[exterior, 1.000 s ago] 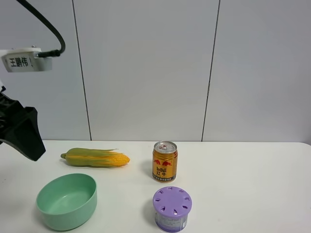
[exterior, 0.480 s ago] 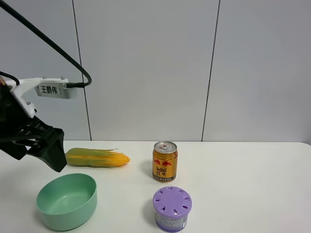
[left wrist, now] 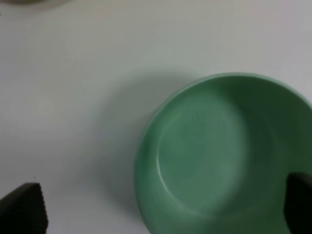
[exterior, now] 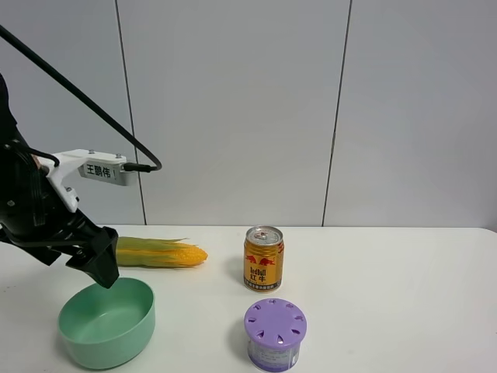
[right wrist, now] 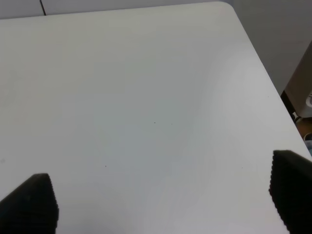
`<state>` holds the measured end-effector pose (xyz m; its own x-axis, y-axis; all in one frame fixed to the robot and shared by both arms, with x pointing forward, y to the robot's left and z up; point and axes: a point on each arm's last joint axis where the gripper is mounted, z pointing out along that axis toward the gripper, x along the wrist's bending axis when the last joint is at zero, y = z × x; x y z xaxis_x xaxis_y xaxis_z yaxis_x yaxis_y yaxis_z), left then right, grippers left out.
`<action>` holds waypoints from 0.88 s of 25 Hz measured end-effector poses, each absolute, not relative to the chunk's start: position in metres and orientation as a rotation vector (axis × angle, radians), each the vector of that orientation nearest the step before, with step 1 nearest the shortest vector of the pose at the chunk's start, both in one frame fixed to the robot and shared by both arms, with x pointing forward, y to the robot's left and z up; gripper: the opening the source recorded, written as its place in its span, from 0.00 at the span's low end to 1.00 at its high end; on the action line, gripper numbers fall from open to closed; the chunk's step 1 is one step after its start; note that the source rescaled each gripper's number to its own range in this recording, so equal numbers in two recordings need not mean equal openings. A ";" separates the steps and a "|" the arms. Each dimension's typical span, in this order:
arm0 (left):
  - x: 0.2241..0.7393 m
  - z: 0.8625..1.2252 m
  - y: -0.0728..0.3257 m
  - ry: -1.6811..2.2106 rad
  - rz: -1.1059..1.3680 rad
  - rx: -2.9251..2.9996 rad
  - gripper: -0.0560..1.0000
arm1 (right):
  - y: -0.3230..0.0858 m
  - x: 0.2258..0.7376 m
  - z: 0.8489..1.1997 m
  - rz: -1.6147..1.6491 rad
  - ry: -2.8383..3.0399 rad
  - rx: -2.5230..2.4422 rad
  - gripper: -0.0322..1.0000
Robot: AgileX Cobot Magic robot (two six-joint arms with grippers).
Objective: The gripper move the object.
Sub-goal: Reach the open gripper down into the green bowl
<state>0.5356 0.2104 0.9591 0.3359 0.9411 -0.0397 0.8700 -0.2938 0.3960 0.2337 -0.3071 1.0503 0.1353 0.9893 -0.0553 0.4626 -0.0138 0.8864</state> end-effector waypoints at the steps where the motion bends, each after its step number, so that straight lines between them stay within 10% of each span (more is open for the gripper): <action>1: 0.537 0.956 0.210 1.610 0.281 2.264 1.00 | -0.307 0.234 1.050 0.816 1.443 1.599 1.00; 22: 0.553 0.911 0.217 1.592 0.320 2.371 1.00 | -0.307 0.234 1.050 0.816 1.443 1.599 1.00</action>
